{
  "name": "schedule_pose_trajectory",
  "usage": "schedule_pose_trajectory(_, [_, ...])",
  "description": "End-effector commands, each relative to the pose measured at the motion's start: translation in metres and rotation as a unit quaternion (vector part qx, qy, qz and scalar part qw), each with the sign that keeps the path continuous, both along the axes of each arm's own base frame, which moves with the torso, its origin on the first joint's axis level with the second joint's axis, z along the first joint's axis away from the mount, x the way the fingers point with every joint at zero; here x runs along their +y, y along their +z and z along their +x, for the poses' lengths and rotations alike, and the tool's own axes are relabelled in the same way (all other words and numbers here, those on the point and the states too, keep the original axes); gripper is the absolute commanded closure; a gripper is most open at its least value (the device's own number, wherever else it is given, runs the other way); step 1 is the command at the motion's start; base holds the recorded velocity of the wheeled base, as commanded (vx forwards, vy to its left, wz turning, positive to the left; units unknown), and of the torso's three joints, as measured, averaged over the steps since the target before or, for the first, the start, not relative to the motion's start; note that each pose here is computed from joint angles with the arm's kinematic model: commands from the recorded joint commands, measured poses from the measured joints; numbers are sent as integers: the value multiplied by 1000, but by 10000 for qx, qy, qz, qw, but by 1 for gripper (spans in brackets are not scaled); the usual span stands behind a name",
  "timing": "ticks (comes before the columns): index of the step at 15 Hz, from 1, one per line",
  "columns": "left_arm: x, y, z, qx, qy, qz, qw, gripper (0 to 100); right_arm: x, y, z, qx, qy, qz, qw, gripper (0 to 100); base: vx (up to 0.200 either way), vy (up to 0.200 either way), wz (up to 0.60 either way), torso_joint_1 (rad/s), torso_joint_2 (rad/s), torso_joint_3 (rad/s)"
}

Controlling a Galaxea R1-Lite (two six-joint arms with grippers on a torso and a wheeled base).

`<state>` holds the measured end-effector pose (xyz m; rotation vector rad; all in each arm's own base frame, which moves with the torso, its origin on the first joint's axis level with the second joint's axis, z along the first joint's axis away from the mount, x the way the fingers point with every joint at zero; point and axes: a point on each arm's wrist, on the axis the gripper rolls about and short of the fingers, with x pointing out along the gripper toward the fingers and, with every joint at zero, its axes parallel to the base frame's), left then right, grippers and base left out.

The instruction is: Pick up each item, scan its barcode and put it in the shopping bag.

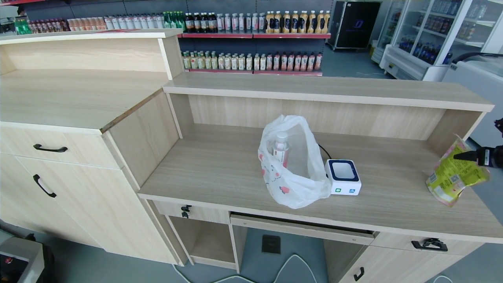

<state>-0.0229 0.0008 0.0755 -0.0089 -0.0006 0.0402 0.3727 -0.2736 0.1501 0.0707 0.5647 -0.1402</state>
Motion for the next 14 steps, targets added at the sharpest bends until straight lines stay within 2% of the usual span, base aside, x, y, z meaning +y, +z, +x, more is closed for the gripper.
schedule_pose_trajectory(1, [0,0,0,2,-2,-1,10000,0,3,-13,10,34,86,33,10000,0,0,0,0,0,0,0])
schedule_pose_trajectory(6, [0,0,0,2,-2,-1,10000,0,13,-34,32,-64,313,-46,9995,0,0,0,0,0,0,0])
schedule_pose_trajectory(11, [0,0,0,2,-2,-1,10000,0,15,-56,40,74,378,46,9992,0,0,0,0,0,0,0])
schedule_pose_trajectory(12, [0,0,0,2,-2,-1,10000,0,13,-59,42,11,374,8,9993,100,0,0,0,0,0,0])
schedule_pose_trajectory(14, [0,0,0,2,-2,-1,10000,0,13,-59,42,11,366,-10,9993,100,0,0,0,0,0,0])
